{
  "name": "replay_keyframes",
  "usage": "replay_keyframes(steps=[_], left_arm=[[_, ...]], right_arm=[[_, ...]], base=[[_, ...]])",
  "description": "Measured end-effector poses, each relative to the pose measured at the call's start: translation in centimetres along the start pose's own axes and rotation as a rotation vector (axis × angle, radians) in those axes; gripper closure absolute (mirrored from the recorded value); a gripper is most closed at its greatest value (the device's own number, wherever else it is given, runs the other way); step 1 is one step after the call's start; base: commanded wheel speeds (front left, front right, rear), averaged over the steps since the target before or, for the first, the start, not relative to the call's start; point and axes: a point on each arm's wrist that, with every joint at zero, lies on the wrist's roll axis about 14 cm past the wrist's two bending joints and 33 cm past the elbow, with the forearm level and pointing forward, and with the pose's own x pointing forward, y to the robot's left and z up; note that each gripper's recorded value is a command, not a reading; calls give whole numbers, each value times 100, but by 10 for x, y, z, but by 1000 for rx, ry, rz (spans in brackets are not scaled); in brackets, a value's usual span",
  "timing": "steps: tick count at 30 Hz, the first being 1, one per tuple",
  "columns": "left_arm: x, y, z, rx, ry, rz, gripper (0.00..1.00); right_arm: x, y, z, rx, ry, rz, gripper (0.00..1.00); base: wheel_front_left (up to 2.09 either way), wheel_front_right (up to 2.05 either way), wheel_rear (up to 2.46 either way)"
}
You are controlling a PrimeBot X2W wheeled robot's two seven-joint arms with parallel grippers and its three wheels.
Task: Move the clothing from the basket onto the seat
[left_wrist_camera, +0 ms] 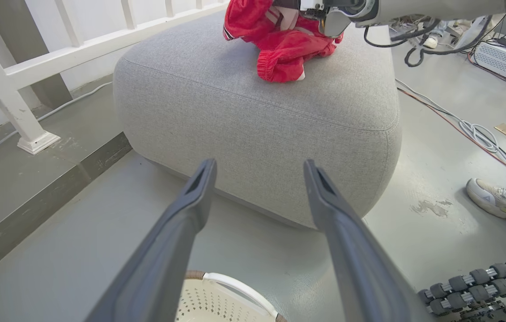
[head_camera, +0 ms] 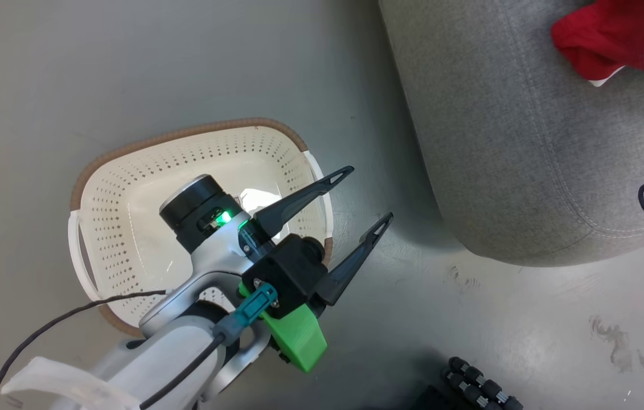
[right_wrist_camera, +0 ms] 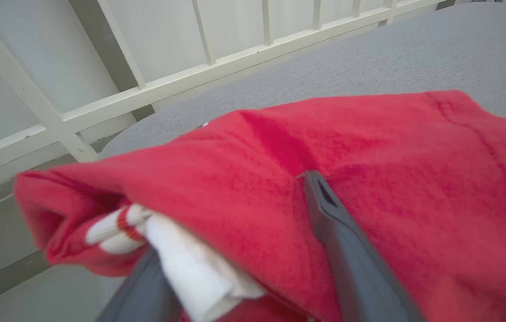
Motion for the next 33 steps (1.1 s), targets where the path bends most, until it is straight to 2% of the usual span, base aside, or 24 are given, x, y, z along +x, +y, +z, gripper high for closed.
replay_keyframes(steps=[6,14,27,33], left_arm=[[2,-6,10,-3,-27,-15,0],[3,-13,21,23,-47,-23,0],[-3,-20,36,42,-74,20,0],[-12,-12,48,29,-107,118,0]], right_arm=[[-14,7,-9,-10,24,46,0],[-38,-1,-24,-16,58,61,0],[-79,6,-36,6,71,131,0],[-91,25,-3,45,-43,199,0]], base=[[0,0,0],[0,0,0],[0,0,0],[0,0,0]])
